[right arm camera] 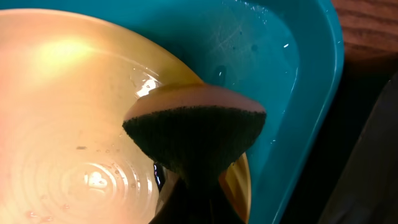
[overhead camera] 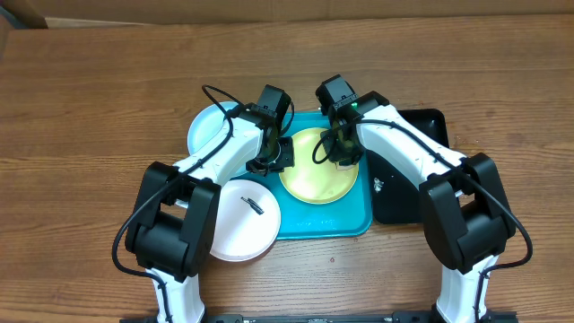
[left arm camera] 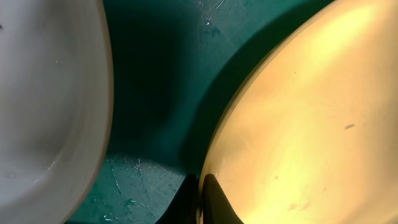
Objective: Clean dirty plates on tray and stack at the side
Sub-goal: 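Scrub the yellow plate with the held sponge using the right gripper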
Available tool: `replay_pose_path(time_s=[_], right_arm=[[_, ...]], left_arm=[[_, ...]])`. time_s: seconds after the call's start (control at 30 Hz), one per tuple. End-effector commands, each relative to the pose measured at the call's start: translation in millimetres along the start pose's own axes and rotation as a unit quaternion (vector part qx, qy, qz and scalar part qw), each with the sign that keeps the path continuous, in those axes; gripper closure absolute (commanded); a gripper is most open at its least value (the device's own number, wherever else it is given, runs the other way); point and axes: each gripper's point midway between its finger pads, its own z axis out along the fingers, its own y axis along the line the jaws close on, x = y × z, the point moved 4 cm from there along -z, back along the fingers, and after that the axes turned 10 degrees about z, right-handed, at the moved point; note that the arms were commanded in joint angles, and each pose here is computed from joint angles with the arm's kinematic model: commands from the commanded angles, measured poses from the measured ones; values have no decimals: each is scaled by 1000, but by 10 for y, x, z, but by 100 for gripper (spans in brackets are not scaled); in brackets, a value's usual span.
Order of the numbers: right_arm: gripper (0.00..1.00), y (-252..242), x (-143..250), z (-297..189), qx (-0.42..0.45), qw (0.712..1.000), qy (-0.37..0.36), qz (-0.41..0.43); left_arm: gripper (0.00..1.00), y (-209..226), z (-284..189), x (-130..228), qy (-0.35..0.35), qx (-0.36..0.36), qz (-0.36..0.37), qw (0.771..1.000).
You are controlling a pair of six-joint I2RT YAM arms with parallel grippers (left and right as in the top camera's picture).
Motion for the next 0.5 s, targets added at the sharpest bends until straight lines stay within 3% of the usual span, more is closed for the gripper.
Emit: replay_pose_path(time_s=[0.0,0.47], right_arm=[[96,-20,48,46,-8,1000,10,6],[96,-26,186,298,-27,998,15,47]], left_arm=[[96,7,7,13,1,-4,-5,1000],[96,8,7,16,1,-4,-5,1000]])
